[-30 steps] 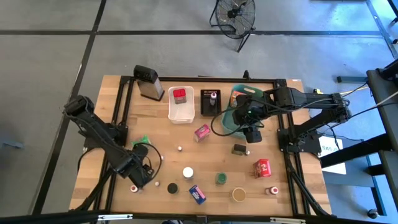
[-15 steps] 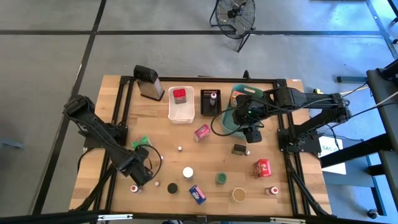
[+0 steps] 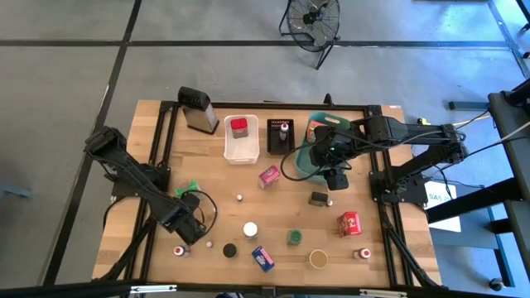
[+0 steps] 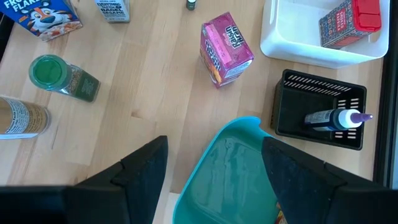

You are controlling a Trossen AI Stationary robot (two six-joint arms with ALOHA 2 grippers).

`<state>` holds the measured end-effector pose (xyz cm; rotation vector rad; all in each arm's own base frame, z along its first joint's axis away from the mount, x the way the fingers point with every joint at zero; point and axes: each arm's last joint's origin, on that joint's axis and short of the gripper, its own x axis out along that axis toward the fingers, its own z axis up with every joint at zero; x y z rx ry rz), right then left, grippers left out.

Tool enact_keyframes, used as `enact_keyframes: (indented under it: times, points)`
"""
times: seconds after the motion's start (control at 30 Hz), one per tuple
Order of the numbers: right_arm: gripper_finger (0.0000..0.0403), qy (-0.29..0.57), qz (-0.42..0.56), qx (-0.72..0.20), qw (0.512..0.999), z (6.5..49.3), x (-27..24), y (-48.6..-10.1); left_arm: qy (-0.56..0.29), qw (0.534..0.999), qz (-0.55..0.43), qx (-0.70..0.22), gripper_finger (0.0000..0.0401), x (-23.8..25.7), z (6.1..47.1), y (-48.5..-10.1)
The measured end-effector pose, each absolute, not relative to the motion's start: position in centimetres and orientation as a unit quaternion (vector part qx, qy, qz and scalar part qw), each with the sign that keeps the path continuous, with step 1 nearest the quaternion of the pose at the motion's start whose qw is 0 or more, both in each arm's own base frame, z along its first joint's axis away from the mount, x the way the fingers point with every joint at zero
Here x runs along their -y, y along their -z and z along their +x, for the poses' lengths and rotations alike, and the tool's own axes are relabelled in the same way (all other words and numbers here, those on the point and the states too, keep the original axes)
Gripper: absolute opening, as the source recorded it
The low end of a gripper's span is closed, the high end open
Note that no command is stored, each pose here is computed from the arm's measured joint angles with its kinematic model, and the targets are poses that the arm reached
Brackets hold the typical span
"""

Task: Pick & Place Kitchen Items
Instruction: Put the large blue food coloring bottle into the black bin

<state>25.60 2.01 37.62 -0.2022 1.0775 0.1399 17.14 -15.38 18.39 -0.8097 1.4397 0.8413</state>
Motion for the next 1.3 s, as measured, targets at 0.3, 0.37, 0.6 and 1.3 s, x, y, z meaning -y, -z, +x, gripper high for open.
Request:
enact_keyframes:
  times: [0.3,0.37,0.6,1.3]
  points:
    - [0.0264,-0.067,-0.096,-0.512,0.851,25.6,-2.0,-37.6,-0.36,0.6,-0.348,-0.624,0.0217,15.2,17.3,-18.4]
    - [0.0264,-0.067,-0.096,-0.512,0.851,25.6,-2.0,-37.6,-0.36,0.6,-0.348,-0.624,0.0202,15.2,17.3,-18.4]
    - [0.0264,-0.068,-0.097,-0.515,0.849,26.0,-2.1,-37.4,-0.344,0.607,-0.342,-0.63,0.0144,15.3,17.4,-18.4]
    - [0.0264,-0.083,-0.106,-0.545,0.828,26.0,-2.9,-36.6,-0.261,0.593,-0.4,-0.648,0.014,12.9,17.7,-21.6]
